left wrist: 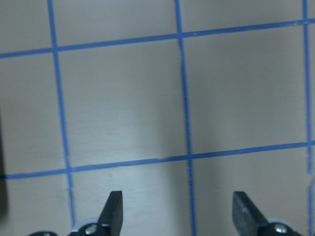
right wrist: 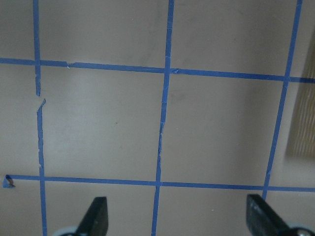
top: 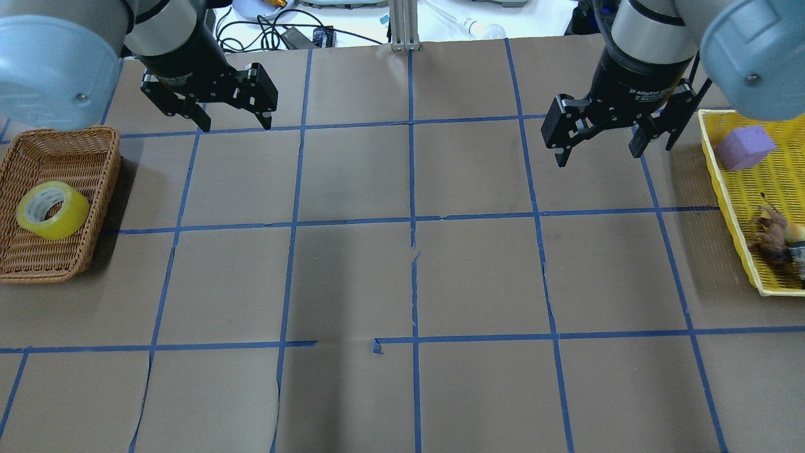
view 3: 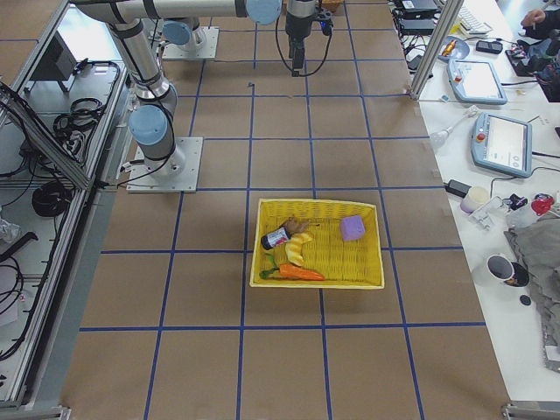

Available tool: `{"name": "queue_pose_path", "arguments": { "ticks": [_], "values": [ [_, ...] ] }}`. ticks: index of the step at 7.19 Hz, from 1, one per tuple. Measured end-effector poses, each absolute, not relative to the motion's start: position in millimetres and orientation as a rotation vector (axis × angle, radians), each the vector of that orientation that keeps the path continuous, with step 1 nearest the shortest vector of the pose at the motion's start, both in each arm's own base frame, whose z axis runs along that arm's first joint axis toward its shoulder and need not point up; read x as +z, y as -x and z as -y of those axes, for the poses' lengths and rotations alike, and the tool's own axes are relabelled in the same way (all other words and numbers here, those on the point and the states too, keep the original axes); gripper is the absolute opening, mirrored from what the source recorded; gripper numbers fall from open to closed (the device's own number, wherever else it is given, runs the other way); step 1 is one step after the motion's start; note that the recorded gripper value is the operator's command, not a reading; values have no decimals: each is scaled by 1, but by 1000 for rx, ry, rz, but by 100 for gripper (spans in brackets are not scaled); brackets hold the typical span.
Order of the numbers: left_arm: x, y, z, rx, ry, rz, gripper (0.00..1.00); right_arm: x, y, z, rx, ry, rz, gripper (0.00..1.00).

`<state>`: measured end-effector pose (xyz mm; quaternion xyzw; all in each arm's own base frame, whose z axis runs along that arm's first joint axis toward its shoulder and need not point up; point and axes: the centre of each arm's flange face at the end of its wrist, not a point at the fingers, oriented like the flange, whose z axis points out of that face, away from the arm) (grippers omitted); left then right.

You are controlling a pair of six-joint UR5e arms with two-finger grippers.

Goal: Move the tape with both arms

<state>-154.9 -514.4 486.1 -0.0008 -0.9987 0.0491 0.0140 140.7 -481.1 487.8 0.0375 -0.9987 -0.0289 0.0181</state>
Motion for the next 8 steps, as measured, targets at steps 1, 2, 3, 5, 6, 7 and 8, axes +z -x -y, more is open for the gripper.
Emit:
{"name": "queue_pose_path", "arguments": {
  "ticks": [1,2,3,5,6,7,8],
  "values": [
    [490,158,492,133,-23,3113,100,488,-141,481,-90,-117,3102,100],
    [493,154,478,82,-42,3128,100,488,-141,481,-90,-117,3102,100],
    [500,146,472,51,-60,3150,100,488,-141,481,-90,-117,3102,100],
    [509,137,469,45,-83,3166,100,488,-140,481,-92,-116,3099,100],
    [510,136,469,44,-87,3165,100,487,-140,481,-94,-117,3098,100],
    [511,135,470,47,-88,3165,100,487,-140,481,-95,-117,3098,100],
    [512,133,470,50,-80,3166,100,487,-140,481,-95,-117,3098,100]
  ]
}}
